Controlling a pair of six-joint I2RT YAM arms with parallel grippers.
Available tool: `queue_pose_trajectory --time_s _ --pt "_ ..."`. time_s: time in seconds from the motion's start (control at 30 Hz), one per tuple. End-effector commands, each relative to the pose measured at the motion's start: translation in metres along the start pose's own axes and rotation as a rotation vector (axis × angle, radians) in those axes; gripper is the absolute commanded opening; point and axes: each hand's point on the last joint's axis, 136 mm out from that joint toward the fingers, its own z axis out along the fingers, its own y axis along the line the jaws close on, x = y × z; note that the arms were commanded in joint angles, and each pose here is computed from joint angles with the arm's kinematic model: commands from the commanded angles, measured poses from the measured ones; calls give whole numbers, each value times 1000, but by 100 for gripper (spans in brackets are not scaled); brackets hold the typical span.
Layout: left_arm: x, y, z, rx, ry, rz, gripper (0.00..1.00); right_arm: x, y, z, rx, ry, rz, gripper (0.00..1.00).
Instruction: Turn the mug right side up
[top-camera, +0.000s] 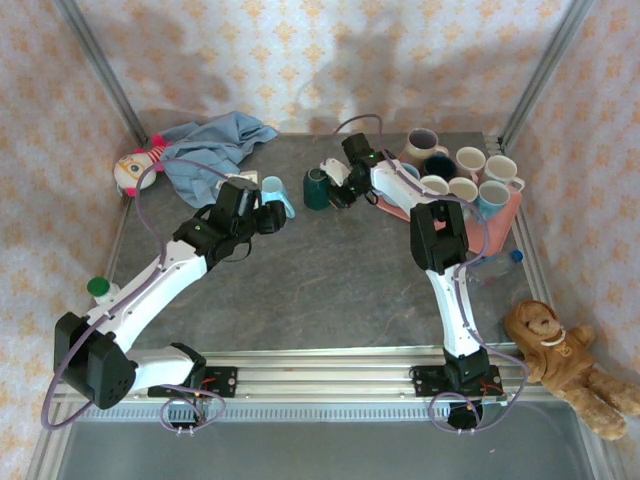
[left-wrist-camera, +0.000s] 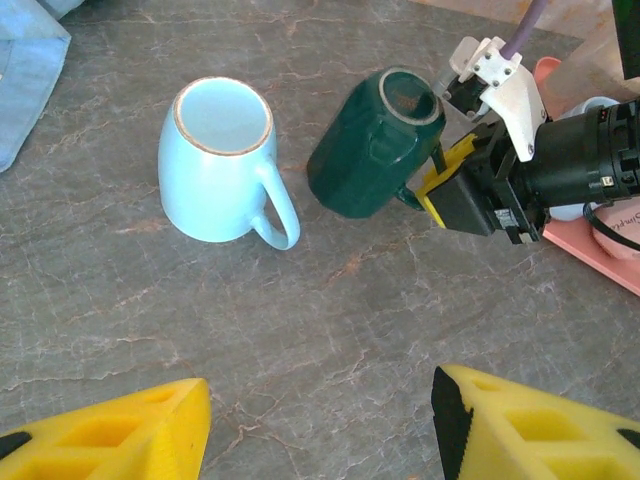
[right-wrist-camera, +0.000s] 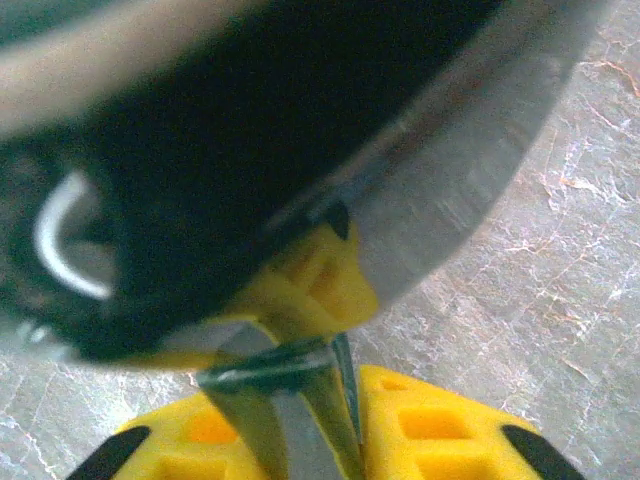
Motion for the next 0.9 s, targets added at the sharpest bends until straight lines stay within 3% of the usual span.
queue_pose_trajectory --time_s 0.0,0.23,0.6,0.73,0.87 --pt "2 10 -4 -26 -2 -14 61 -7 -2 -5 18 -7 -11 13" --pt "1 12 -4 -30 -8 -15 61 -12 -1 -15 39 -58 -24 0" --pt "1 13 -4 -34 -7 -25 61 -38 11 -45 8 -200 89 0" --pt "-4 11 -7 -5 -12 -97 60 -55 20 -70 -28 -282 182 0" --pt "-10 -2 -6 116 -7 -233 60 -72 31 -101 -71 -385 268 0"
